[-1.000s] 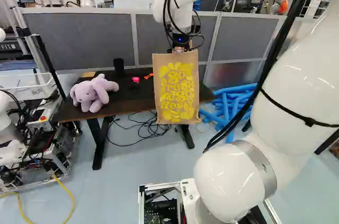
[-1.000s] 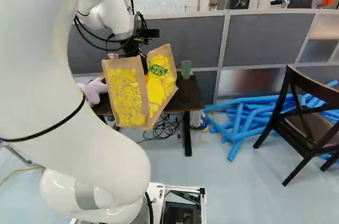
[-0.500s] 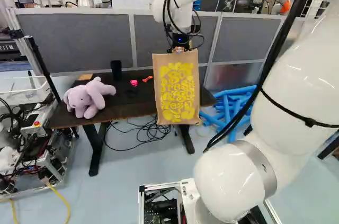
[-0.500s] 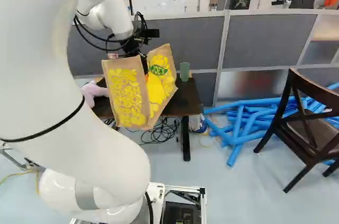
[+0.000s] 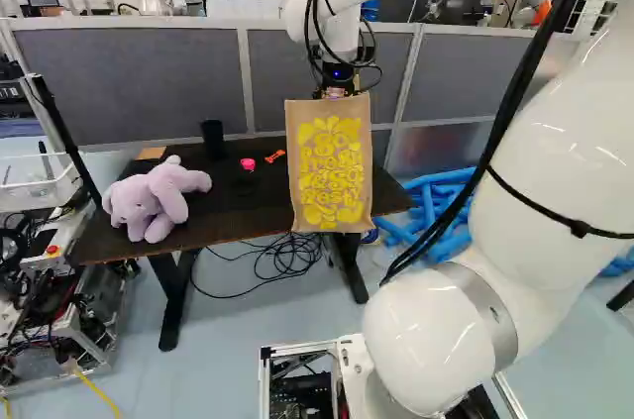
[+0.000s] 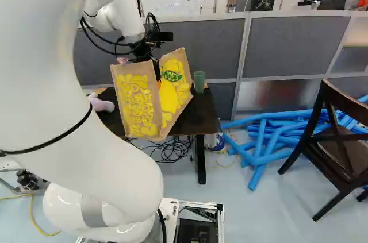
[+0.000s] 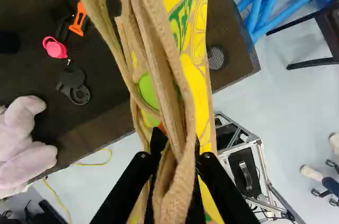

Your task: Pick up the bag on the ground and place it on the table

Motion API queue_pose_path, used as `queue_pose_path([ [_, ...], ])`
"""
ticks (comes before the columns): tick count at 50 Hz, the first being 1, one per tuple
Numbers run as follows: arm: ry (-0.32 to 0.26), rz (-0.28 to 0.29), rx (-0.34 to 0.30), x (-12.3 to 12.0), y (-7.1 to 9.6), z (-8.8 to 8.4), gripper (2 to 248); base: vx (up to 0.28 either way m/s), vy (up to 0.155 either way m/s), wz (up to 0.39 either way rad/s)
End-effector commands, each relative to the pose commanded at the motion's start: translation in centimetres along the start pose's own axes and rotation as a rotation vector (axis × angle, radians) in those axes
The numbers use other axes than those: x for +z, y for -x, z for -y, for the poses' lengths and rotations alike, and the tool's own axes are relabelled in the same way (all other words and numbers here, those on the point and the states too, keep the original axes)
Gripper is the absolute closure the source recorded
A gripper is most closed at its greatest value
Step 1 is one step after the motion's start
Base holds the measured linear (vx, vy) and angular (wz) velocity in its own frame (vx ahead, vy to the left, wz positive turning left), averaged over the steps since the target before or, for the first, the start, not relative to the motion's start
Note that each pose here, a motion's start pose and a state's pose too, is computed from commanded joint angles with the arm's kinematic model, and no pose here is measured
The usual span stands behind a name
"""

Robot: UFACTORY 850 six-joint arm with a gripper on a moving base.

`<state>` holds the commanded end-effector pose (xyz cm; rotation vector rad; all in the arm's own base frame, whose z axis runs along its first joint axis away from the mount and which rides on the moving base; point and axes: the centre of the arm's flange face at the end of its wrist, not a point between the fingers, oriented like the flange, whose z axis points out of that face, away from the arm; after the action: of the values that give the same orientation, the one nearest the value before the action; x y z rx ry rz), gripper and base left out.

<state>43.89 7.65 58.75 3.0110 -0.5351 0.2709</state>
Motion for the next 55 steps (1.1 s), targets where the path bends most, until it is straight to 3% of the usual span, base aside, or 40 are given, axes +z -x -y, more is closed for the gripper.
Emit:
queue_pose_path([
  [48, 0.000, 0.000, 0.000, 0.00, 0.00, 0.00, 215, 0.019, 0.000, 0.000],
  [49, 0.000, 0.000, -0.052, 0.00, 0.00, 0.00, 215, 0.000, 0.000, 0.000],
  [55, 0.000, 0.000, -0.115, 0.00, 0.00, 0.00, 215, 0.000, 0.000, 0.000],
])
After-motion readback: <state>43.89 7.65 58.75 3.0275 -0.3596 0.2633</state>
